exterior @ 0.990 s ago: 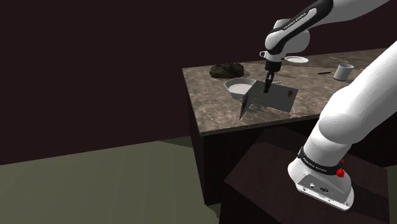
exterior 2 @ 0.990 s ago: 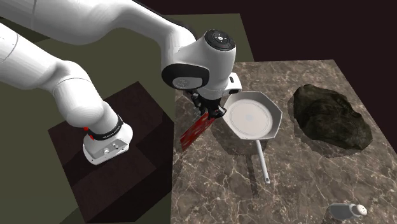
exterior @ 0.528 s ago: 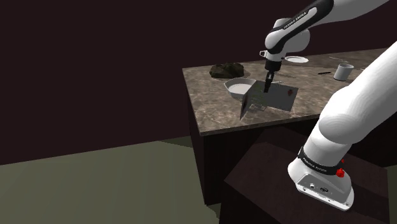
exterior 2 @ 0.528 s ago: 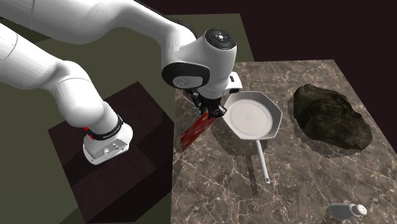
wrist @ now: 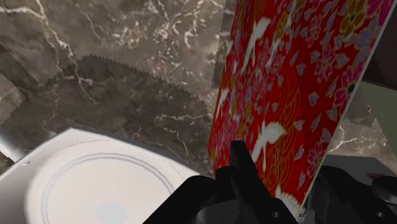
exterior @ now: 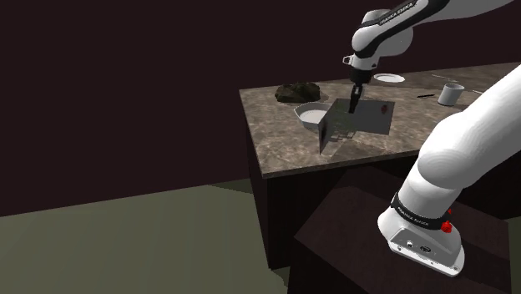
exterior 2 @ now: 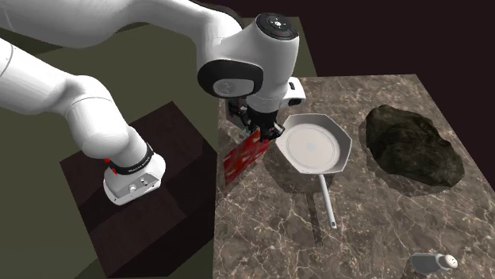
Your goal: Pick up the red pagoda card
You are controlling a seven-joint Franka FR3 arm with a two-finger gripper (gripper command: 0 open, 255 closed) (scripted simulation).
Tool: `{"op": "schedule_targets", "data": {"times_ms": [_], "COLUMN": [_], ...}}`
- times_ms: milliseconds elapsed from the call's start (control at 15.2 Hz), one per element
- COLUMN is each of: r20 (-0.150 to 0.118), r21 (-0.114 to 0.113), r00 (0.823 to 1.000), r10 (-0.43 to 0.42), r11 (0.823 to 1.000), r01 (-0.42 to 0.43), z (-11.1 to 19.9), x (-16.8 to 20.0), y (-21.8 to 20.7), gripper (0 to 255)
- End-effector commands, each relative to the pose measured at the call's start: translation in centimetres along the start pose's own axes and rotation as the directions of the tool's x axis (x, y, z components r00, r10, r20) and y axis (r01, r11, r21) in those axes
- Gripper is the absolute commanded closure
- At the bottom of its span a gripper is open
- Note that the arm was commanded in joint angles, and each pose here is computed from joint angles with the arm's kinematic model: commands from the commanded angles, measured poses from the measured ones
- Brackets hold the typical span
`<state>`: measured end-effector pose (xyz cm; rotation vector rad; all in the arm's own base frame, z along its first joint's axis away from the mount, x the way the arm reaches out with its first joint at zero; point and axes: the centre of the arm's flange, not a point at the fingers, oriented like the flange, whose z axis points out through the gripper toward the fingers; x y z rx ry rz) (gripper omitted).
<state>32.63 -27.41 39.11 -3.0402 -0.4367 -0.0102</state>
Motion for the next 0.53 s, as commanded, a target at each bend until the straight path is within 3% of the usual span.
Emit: {"op": "schedule_targets", "data": {"times_ms": [0,462], "r20": [0.000,0.000], "r21": [0.000,0.000], "r00": [1.000,1.000], "r10": [0.000,0.000], "r11": [1.000,1.000], "r01": [0.000,0.000], "z": [-1.1,-3.9], "x": [0.0,0.1], "y": [-0.1,-0.2], "gripper": [255,255]}}
